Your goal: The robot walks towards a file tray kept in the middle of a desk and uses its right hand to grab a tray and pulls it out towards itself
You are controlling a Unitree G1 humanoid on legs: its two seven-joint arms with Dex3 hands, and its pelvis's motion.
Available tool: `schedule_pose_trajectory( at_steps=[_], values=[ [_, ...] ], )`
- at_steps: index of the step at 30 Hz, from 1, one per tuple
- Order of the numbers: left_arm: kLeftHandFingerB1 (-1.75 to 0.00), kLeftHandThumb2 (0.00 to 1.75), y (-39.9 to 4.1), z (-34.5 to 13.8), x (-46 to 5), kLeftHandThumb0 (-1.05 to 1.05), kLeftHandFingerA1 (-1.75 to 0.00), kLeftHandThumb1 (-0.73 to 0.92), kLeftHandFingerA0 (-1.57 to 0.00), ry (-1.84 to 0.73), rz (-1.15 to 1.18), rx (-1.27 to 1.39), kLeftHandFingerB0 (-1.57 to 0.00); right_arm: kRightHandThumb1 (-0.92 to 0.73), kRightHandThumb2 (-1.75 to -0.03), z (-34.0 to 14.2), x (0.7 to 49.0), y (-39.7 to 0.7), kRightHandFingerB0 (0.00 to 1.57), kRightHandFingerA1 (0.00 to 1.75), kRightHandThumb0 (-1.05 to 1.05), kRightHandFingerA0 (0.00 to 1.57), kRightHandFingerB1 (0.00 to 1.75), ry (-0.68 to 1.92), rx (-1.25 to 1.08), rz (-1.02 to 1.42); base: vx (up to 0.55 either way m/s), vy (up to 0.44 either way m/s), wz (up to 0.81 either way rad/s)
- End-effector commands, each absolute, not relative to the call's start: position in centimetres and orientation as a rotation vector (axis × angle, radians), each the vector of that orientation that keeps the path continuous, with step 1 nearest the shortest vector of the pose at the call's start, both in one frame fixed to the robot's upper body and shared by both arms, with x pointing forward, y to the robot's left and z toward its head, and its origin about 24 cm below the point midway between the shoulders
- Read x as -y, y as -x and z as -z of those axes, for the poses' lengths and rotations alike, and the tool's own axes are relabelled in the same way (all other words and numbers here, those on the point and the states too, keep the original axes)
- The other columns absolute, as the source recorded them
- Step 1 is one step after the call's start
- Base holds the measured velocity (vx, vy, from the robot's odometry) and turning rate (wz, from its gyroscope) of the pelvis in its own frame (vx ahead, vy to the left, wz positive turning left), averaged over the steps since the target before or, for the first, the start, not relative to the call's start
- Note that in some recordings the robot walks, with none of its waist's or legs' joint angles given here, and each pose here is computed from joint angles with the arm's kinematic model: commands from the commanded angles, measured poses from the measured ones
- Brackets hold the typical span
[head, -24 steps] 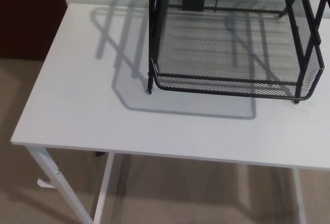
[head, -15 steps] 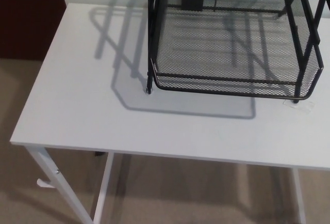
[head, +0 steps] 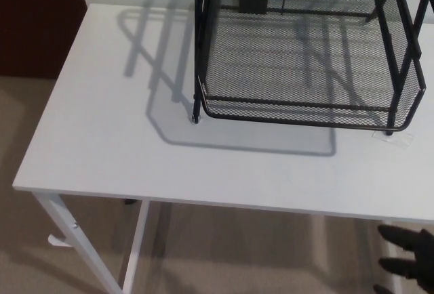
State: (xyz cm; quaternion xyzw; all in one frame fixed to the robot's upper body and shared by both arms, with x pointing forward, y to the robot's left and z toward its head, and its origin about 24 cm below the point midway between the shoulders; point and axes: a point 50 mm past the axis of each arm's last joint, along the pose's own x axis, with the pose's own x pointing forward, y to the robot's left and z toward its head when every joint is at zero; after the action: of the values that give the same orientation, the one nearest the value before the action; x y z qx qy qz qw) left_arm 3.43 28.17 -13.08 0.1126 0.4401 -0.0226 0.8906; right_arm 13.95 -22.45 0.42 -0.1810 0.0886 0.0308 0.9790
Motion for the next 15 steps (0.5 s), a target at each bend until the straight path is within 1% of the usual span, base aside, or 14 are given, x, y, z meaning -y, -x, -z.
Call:
schedule_pose_trajectory(
  at_steps=[1,3,5,7,8,11,14,15],
  values=[
    [-0.53,0.56,-3.8,12.4,-29.5,-0.63,-0.45,0.39,-0.55,-0.255,0.060,-0.897,-0.38,-0.60,-0.58,-20.0,19.1,-8.8,0.30,0.71,-0.43,0.38,0.59,0.632,0.645,-0.069,0.00,0.000,0.00],
    [-0.53,0.57,-3.9,12.3,-29.6,-0.63,-0.44,0.39,-0.55,-0.270,0.065,-0.899,-0.37,-0.59,-0.57,-20.7,19.2,-8.7,0.33,0.71,-0.42,0.40,0.61,0.644,0.712,-0.065,0.00,0.000,0.00],
    [-0.54,0.58,-3.9,12.3,-29.5,-0.62,-0.45,0.39,-0.55,-0.277,0.071,-0.896,-0.37,-0.58,-0.57,-21.2,19.2,-8.7,0.33,0.71,-0.43,0.40,0.63,0.670,0.760,-0.058,0.00,0.000,0.00],
    [-0.54,0.57,-4.0,12.3,-29.5,-0.63,-0.44,0.40,-0.54,-0.293,0.079,-0.895,-0.37,-0.58,-0.57,-21.5,19.2,-8.8,0.32,0.72,-0.43,0.40,0.63,0.675,0.797,-0.052,0.00,0.000,0.00],
    [-0.53,0.57,-4.0,12.4,-29.5,-0.63,-0.44,0.39,-0.55,-0.280,0.071,-0.901,-0.38,-0.58,-0.57,-22.0,19.1,-9.2,0.28,0.73,-0.45,0.39,0.64,0.700,0.843,-0.051,0.00,0.000,0.00],
    [-0.52,0.56,-3.9,12.4,-29.5,-0.62,-0.44,0.39,-0.51,-0.266,0.065,-0.905,-0.37,-0.58,-0.57,-22.6,18.6,-10.1,0.22,0.73,-0.45,0.37,0.63,0.744,0.906,-0.050,0.00,0.000,0.00],
    [-0.52,0.56,-4.1,12.4,-29.5,-0.61,-0.43,0.38,-0.52,-0.273,0.062,-0.897,-0.37,-0.56,-0.57,-23.1,18.1,-11.3,0.22,0.73,-0.43,0.33,0.60,0.789,0.935,-0.048,0.00,0.000,0.00],
    [-0.52,0.56,-4.1,12.4,-29.4,-0.60,-0.43,0.38,-0.52,-0.271,0.066,-0.896,-0.37,-0.43,-0.73,-23.5,17.5,-12.5,0.25,0.69,-0.48,0.32,0.58,0.858,0.930,-0.032,0.00,0.000,0.00]
  ],
)
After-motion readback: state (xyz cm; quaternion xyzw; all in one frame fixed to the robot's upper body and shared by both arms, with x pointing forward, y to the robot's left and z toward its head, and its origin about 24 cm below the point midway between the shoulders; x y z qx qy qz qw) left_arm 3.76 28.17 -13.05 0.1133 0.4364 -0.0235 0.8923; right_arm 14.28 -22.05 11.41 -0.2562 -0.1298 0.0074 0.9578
